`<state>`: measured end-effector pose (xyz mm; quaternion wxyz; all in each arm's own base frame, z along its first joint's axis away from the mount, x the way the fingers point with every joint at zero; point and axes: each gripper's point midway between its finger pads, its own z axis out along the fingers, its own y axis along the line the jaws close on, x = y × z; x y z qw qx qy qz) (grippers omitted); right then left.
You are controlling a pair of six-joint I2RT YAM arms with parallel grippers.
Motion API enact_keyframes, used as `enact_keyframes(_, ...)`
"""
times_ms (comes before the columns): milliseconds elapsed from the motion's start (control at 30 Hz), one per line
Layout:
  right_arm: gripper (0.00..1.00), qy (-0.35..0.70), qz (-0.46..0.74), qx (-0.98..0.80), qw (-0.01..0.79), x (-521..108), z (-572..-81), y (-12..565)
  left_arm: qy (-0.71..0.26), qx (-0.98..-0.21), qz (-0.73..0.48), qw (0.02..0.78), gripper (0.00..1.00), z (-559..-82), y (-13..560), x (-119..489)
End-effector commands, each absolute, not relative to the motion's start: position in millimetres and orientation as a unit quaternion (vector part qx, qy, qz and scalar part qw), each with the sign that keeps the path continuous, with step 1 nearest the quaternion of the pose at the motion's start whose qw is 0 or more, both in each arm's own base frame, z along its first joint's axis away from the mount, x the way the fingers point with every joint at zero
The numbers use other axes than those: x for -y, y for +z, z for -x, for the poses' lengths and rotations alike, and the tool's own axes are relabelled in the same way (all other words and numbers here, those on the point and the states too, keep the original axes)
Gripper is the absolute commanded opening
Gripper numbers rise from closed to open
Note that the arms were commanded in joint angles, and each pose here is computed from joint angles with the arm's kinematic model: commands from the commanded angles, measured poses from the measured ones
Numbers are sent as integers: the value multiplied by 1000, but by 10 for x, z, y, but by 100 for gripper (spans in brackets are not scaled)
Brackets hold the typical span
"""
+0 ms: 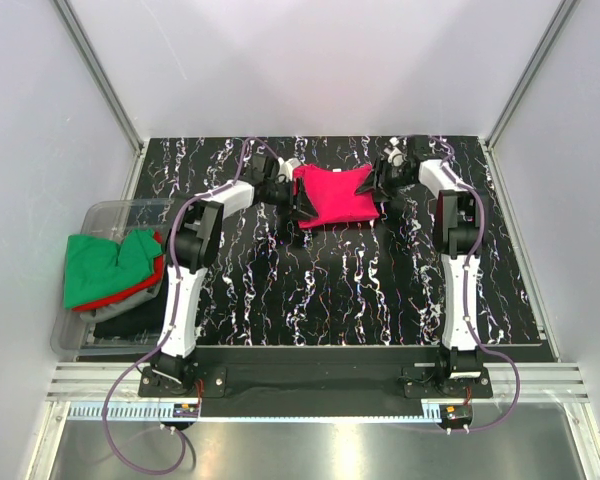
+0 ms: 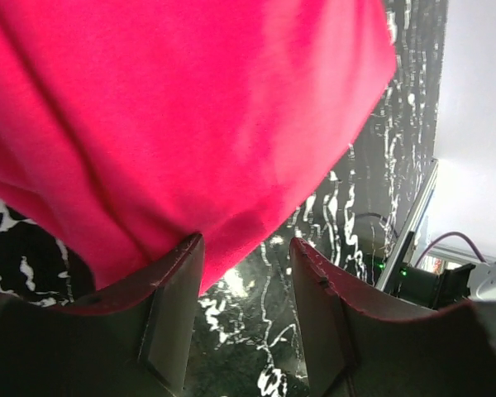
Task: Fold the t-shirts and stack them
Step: Neatly place the folded tshirt to the corner
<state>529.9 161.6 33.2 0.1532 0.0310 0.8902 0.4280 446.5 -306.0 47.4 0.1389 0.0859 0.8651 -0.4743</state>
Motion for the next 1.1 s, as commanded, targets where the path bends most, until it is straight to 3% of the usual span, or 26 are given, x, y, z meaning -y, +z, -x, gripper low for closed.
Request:
enact_keyframes(0,50,415,-35,-902,118,-1780,-5209,0,-475,-860,-93,160,51,-4582,596,3104)
enact_keyframes(33,44,413,-34,-902,118,-1791,-5206,-10,-474,-861,-93,159,51,-4577,585,3102)
enact_keyframes(67,27,413,-32,-903,118,-1797,-5204,-8,-474,-861,-92,159,50,-4578,580,3100)
enact_keyframes(167,2,398,-19,-908,132,-1764,-5226,21,-474,-860,-95,163,50,-4587,604,3117)
enact_keyframes(200,0,389,-1,-909,150,-1737,-5269,110,-472,-860,-99,169,50,-4596,653,3113)
enact_keyframes(367,0,304,59,-925,220,-1428,-5407,467,-442,-856,-151,224,53,-4677,1001,3056)
enact_keyframes(567,0,210,78,-932,285,-634,-5526,976,-388,-857,-203,271,54,-4637,1336,2772)
enact_keyframes(867,0,77,36,-941,329,760,-5861,965,-313,-864,-270,288,53,-4511,1395,2440)
enact_keyframes(1067,0,31,-10,-925,379,1315,-6260,896,-289,-869,-283,286,53,-4461,1349,2347)
